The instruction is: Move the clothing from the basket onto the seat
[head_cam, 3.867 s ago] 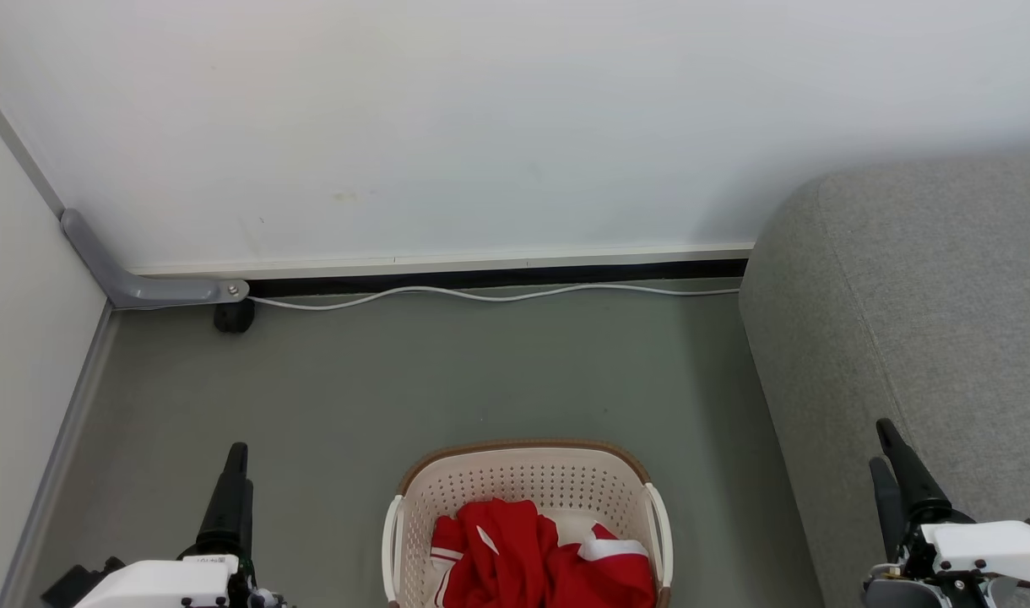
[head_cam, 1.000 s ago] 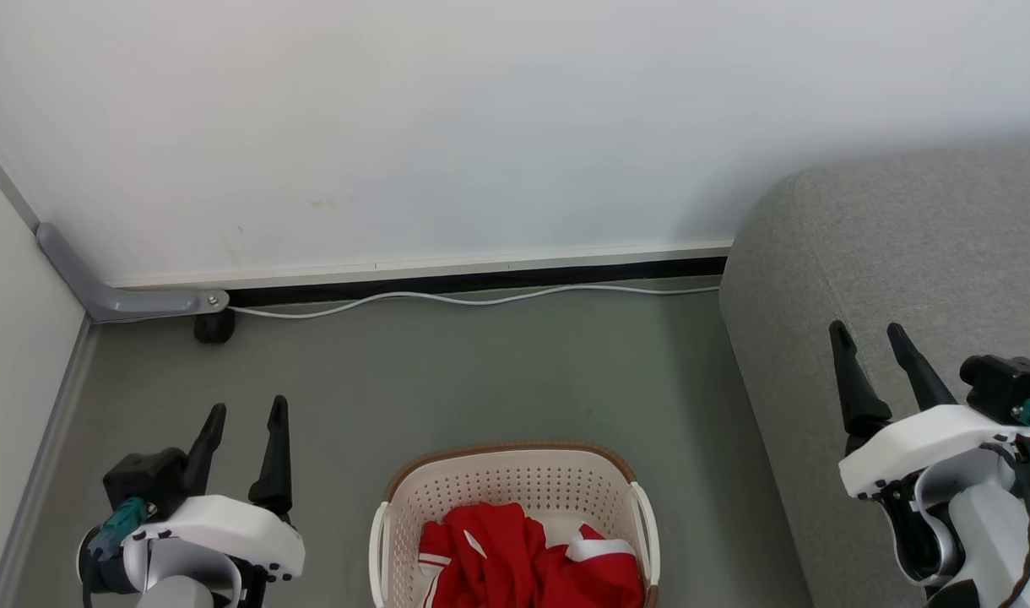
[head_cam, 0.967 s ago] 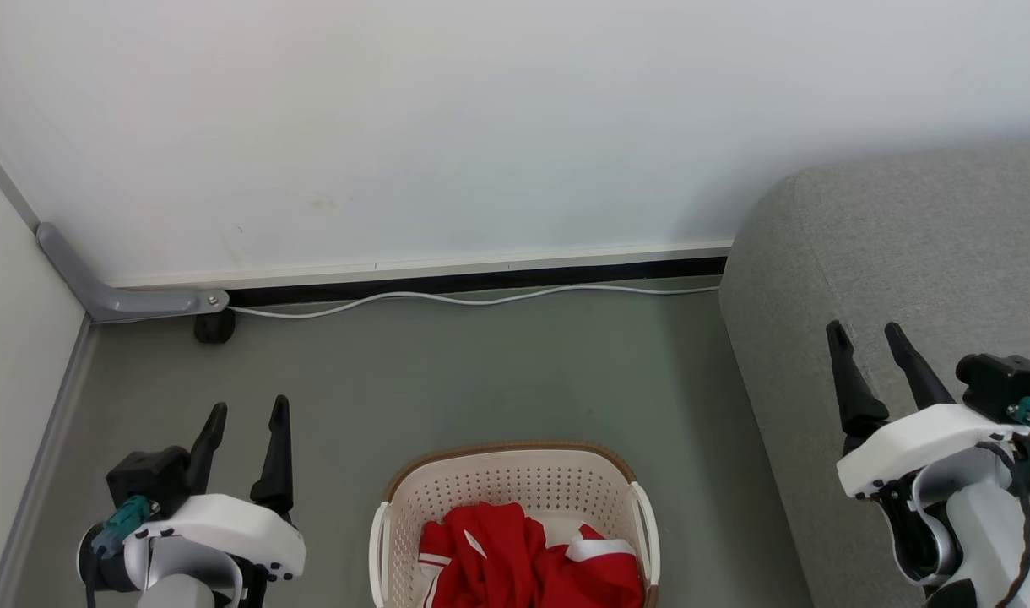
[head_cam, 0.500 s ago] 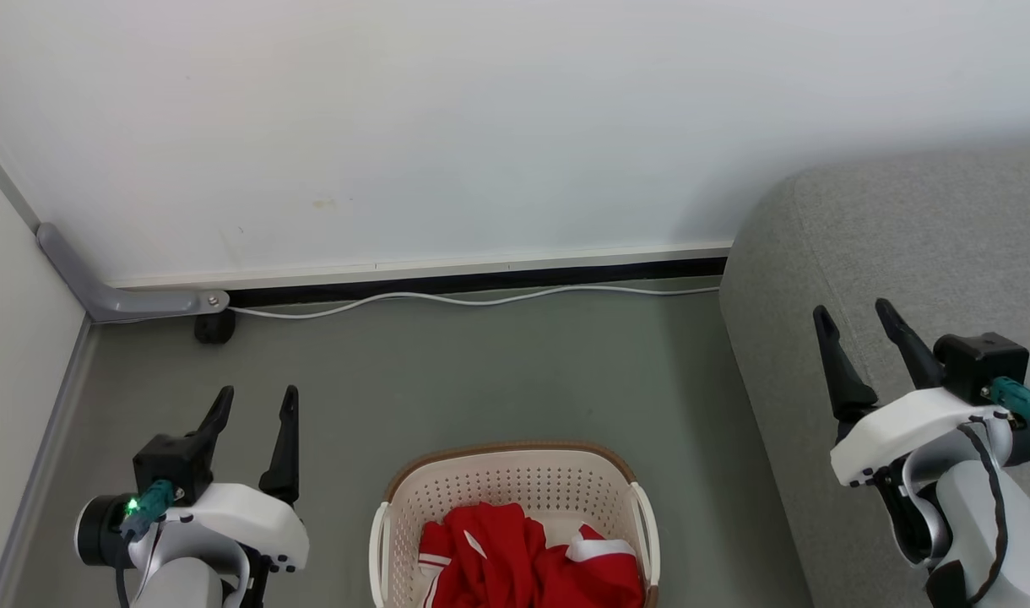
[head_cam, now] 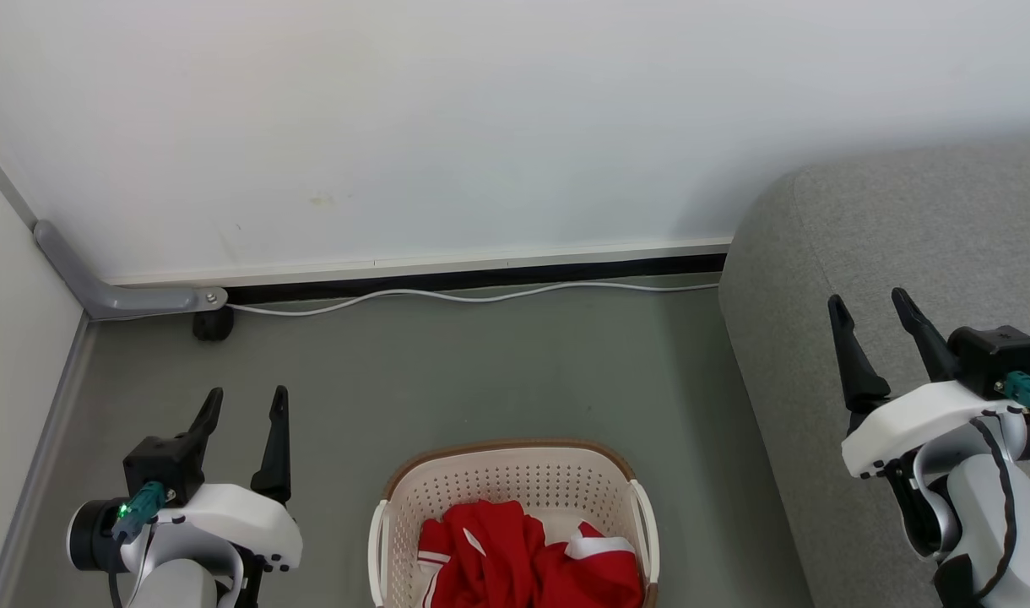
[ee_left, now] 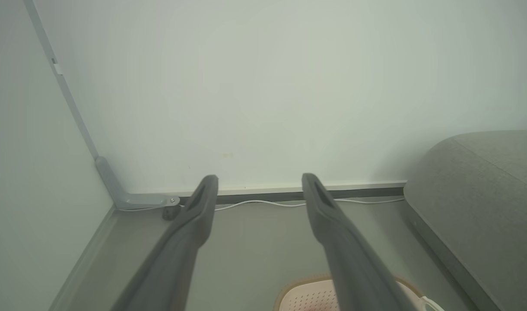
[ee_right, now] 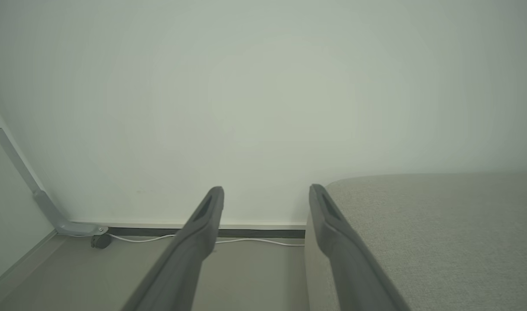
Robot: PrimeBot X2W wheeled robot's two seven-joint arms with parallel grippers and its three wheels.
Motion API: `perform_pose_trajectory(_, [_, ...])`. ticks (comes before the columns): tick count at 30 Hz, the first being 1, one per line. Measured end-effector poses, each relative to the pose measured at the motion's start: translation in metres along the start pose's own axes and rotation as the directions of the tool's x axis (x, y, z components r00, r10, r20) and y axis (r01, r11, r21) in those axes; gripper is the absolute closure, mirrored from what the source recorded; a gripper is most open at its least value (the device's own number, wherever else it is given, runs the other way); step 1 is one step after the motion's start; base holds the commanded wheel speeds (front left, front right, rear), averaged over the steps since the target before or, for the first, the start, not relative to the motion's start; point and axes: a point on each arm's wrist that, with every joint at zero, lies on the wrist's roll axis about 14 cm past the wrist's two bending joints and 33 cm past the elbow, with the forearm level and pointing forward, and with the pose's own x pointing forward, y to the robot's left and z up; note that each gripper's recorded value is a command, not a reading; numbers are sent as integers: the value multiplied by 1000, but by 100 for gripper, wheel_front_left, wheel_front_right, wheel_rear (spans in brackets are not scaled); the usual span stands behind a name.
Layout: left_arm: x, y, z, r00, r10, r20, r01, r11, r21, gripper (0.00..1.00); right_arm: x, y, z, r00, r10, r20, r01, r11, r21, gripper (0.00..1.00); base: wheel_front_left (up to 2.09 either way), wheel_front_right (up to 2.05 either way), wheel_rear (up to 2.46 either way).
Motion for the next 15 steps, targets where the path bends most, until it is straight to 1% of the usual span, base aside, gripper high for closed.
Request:
perform_pose_trajectory(8, [1,-1,-6,1000,-4,-17,4,1000,-2,0,2,-2,-1,1000,-5,0,5,1000,5,0,0,0,0])
perform_pose_trajectory(15, [11,-8,-27,997,-18,-71,16,999,-29,0,16,-4,-3,1000,-5,12,5,1000,14,0,0,0,0])
